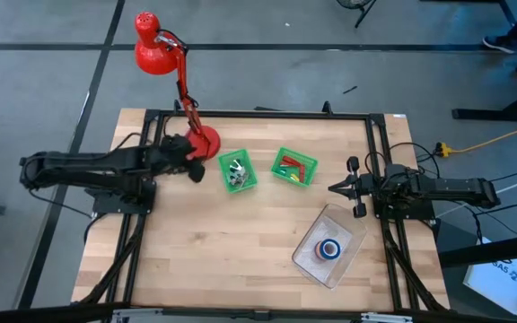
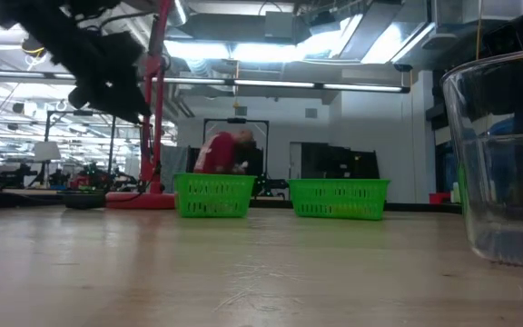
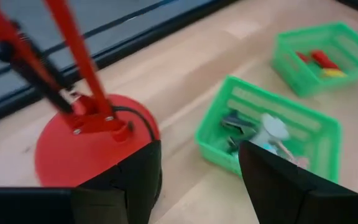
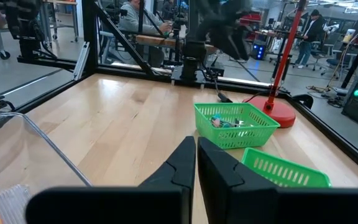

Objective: Pick and place Stapler, Stapler remover, tape
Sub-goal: Return to Home Position

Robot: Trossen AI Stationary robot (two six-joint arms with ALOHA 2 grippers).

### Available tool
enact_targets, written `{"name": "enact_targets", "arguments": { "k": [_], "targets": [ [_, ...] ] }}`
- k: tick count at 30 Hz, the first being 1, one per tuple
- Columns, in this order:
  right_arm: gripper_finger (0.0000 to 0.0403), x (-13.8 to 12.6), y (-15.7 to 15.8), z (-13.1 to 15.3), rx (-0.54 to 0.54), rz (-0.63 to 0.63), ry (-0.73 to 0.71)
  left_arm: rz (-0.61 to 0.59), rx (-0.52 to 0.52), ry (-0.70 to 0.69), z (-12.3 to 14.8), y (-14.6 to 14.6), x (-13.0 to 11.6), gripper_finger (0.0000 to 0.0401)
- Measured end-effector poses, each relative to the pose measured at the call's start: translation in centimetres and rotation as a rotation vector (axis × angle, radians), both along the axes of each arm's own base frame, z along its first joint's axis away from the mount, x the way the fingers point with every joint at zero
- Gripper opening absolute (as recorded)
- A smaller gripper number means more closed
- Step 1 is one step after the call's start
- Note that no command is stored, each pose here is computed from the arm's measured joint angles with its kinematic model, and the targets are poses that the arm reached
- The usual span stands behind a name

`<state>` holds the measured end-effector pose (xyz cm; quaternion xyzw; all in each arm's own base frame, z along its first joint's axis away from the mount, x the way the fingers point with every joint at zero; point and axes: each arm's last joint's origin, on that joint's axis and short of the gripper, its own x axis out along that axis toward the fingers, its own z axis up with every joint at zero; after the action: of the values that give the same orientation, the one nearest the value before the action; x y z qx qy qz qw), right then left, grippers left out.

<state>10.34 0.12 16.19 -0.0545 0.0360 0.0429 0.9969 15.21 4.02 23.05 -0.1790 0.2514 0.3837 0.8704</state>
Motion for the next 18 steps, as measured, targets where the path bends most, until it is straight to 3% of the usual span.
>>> {"name": "enact_targets", "arguments": {
  "k": [6, 14, 18],
  "targets": [
    [0.0021, 0.0, 0.0, 0.0, 0.0, 0.0, 0.0, -0.221, 0.08, -0.033, 0.2, -0.7, -2.1, 0.0212],
    [0.0021, 0.0, 0.0, 0.0, 0.0, 0.0, 0.0, -0.22, 0.084, -0.108, -1.0, -0.9, -3.9, 0.0216],
    [0.0021, 0.0, 0.0, 0.0, 0.0, 0.0, 0.0, -0.276, 0.168, -0.174, -2.6, -1.2, -4.0, 0.0213]
  ]
}}
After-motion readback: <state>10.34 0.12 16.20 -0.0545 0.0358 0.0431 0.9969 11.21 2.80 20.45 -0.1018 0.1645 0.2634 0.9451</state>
